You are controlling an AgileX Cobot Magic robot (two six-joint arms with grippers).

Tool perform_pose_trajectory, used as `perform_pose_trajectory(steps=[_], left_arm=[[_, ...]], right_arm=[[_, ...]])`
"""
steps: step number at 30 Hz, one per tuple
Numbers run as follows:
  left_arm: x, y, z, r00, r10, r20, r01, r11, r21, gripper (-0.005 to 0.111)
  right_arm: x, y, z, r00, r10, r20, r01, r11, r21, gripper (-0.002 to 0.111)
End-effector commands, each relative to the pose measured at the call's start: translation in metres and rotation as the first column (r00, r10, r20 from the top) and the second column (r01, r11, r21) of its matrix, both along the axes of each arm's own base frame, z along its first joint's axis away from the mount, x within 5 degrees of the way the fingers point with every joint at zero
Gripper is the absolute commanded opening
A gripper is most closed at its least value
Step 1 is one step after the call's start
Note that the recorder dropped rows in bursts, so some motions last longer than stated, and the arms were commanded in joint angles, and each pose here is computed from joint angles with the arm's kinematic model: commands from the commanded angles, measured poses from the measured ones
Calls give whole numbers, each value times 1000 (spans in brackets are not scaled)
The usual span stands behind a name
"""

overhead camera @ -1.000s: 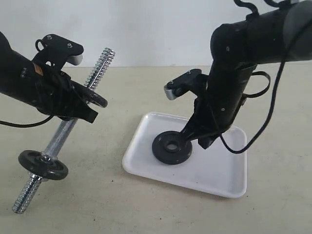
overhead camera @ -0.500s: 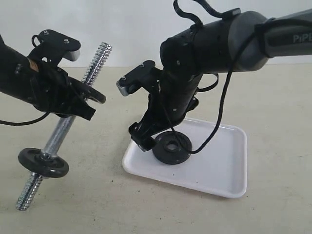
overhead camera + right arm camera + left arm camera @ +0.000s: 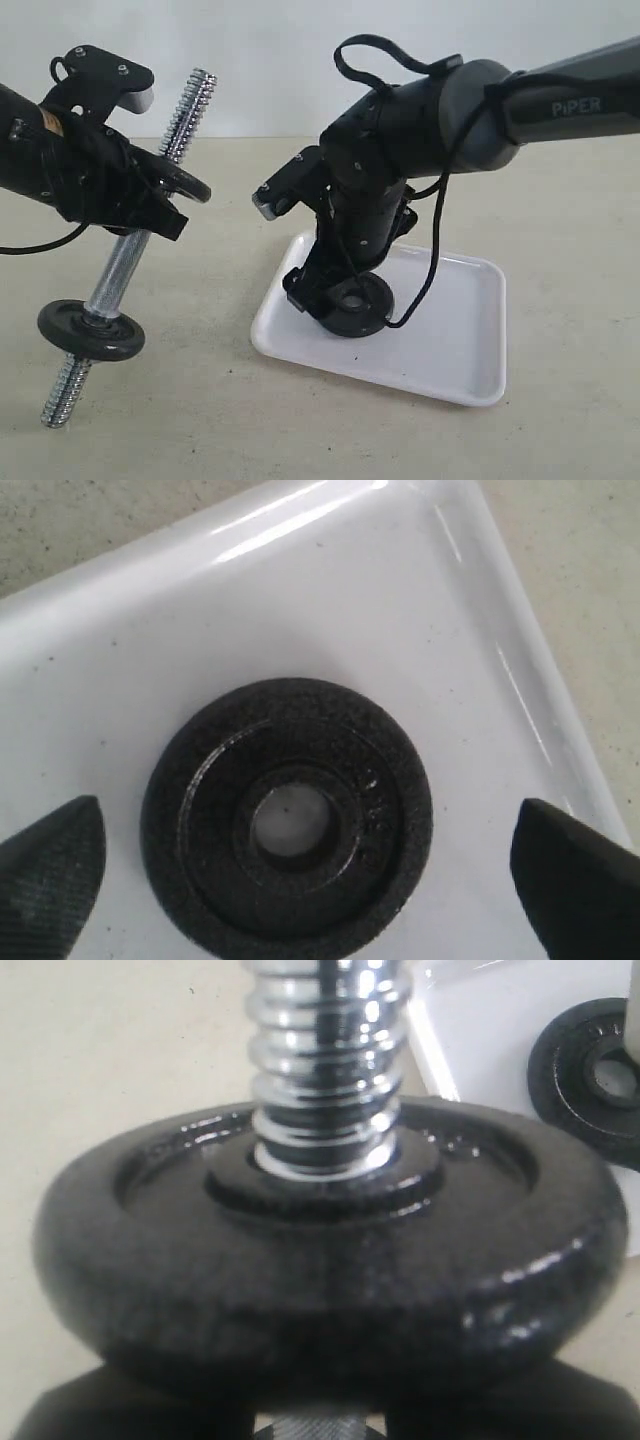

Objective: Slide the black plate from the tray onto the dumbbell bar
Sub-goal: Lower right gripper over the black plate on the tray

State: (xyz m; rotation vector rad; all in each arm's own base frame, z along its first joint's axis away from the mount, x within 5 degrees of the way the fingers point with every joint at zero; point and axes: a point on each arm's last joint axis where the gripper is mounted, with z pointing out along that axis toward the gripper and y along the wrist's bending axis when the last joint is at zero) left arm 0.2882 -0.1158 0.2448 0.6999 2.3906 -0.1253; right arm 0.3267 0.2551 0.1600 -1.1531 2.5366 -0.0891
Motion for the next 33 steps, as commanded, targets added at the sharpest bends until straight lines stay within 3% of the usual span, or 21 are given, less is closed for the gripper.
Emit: perform_pose_trajectory(steps=[1, 16, 25, 33], left_arm=[[7, -1, 39, 973, 14, 232, 5, 997, -80, 4], [7, -2, 35, 978, 18, 210, -2, 997, -79, 4], [7, -2, 35, 978, 18, 210, -2, 997, -79, 4], [7, -2, 35, 978, 18, 208, -2, 997, -78, 4]], right_arm=[[2, 1, -8, 1000, -24, -13, 24, 1000, -1, 105], [6, 3, -8, 999, 7, 35, -7, 1000, 5, 105], [7, 3, -36, 1000, 6, -15, -6, 999, -35, 105], [5, 1, -37, 999, -22, -38, 20, 998, -54, 105]])
